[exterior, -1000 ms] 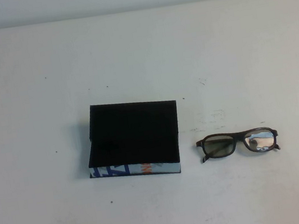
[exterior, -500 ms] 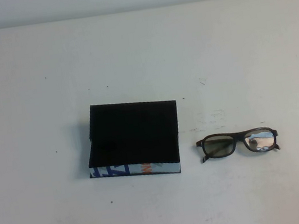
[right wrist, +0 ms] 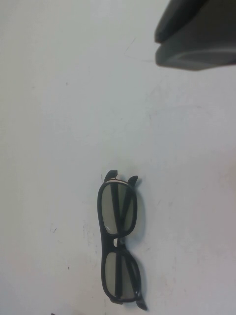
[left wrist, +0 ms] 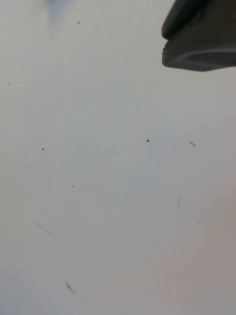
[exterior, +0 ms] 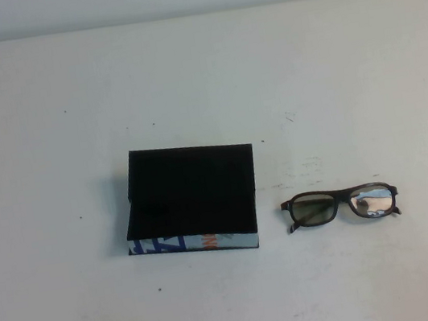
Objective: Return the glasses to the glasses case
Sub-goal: Pick up the glasses from the table
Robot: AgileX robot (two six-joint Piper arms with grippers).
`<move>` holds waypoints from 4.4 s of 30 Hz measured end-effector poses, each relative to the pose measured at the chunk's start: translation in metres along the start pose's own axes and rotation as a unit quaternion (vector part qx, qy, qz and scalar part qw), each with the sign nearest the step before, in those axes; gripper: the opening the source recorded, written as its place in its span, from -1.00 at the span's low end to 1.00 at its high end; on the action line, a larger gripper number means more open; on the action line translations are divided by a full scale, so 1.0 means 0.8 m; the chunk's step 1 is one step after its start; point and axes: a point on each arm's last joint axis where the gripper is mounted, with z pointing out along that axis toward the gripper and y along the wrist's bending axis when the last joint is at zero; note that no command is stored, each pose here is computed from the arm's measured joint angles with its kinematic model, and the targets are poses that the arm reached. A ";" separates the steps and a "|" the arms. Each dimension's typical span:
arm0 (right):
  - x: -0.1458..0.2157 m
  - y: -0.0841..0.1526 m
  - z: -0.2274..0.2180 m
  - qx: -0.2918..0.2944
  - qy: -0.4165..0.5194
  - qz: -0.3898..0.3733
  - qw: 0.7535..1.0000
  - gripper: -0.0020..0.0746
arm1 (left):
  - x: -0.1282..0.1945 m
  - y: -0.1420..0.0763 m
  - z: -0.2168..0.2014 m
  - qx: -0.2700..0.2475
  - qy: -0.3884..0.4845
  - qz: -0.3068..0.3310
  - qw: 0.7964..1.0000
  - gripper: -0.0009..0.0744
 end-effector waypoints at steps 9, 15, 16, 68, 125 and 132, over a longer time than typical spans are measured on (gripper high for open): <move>0.000 0.000 0.000 0.000 0.000 0.000 1.000 -0.98 | 0.000 0.000 0.000 0.000 0.000 0.000 1.000 -0.99; 0.000 0.000 0.000 0.000 0.000 0.000 1.000 -0.98 | 0.000 0.000 0.000 0.000 0.000 0.000 1.000 -0.99; 0.000 0.000 0.000 0.000 0.000 0.000 1.000 -0.98 | 0.000 0.000 0.000 0.000 0.000 0.000 1.000 -0.99; -0.018 0.006 -0.002 -0.039 -0.076 0.166 0.983 -0.98 | 0.000 0.000 0.000 0.000 0.000 0.000 1.000 -0.99; -0.171 0.088 0.111 -0.246 0.406 -0.041 0.879 -0.98 | 0.000 0.000 0.000 0.000 0.000 0.000 1.000 -0.99; -0.161 0.146 0.157 -0.318 0.438 -0.225 0.810 -0.98 | 0.000 0.000 0.000 0.000 0.000 0.000 1.000 -0.99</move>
